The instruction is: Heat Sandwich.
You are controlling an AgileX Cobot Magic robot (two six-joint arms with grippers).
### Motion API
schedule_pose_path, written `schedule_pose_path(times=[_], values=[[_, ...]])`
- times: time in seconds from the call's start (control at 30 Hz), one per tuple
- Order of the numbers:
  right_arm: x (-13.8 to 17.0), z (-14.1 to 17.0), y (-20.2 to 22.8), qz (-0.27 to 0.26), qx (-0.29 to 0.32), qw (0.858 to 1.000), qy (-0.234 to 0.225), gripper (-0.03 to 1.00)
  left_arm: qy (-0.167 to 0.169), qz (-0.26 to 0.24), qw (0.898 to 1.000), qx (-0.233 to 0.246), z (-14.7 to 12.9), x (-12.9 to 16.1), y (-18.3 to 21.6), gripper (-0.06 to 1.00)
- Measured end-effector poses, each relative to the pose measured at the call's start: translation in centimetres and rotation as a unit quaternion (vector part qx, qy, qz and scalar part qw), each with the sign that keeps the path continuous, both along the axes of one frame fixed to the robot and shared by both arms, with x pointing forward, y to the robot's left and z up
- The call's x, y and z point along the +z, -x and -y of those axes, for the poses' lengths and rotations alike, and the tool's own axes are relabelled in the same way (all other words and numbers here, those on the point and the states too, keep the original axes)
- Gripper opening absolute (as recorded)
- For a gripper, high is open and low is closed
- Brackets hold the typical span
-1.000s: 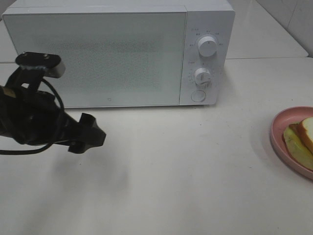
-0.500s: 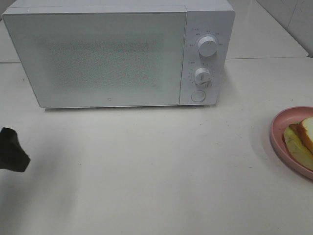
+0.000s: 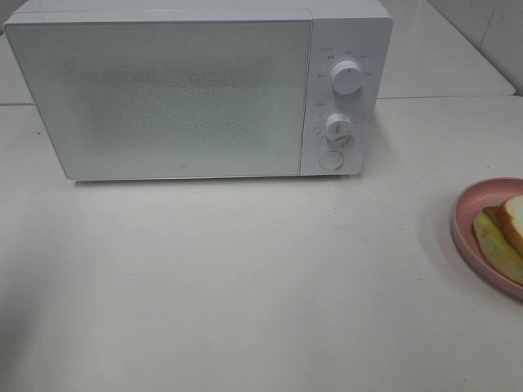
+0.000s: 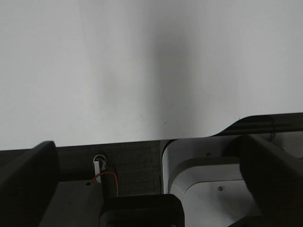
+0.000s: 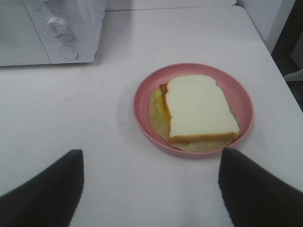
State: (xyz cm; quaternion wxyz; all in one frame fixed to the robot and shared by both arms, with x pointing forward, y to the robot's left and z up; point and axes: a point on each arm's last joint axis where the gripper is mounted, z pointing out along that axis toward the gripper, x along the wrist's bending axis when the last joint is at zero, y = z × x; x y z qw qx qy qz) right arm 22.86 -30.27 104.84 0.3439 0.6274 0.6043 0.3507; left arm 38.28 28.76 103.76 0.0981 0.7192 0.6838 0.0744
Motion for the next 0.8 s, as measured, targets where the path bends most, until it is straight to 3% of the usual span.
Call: schedule_pose_path(times=[0.07,0.2,0.23,0.37,0.4,0.47,0.8], values=[[0.0,0.0,0.0,0.000,0.000,1.000,0.000,0.75,-0.001,0.010,1.000,0.006,-0.1,0.4,0.6,0.97],[0.0,0.0,0.0,0.000,0.000,1.000,0.000,0.75,0.008,0.091,0.996,0.018,-0.4,2.7,3.8,0.97],[0.0,0.0,0.0,0.000,0.000,1.000,0.000,0.75,0.008,0.091,0.996,0.018,-0.4,2.7,3.8,0.97],[0.0,0.0,0.0,0.000,0.000,1.000,0.000,0.75,0.020,0.205,0.978,0.020,-0.8,4.7,8.0,0.97],[0.0,0.0,0.0,0.000,0.000,1.000,0.000,0.75,0.020,0.205,0.978,0.020,-0.8,4.7,8.0,0.97],[0.0,0.0,0.0,0.000,0.000,1.000,0.000,0.75,0.023,0.264,0.964,0.021,-1.0,5.4,10.3,0.97],[0.0,0.0,0.0,0.000,0.000,1.000,0.000,0.75,0.027,0.379,0.925,0.023,-1.7,5.3,16.2,0.97]])
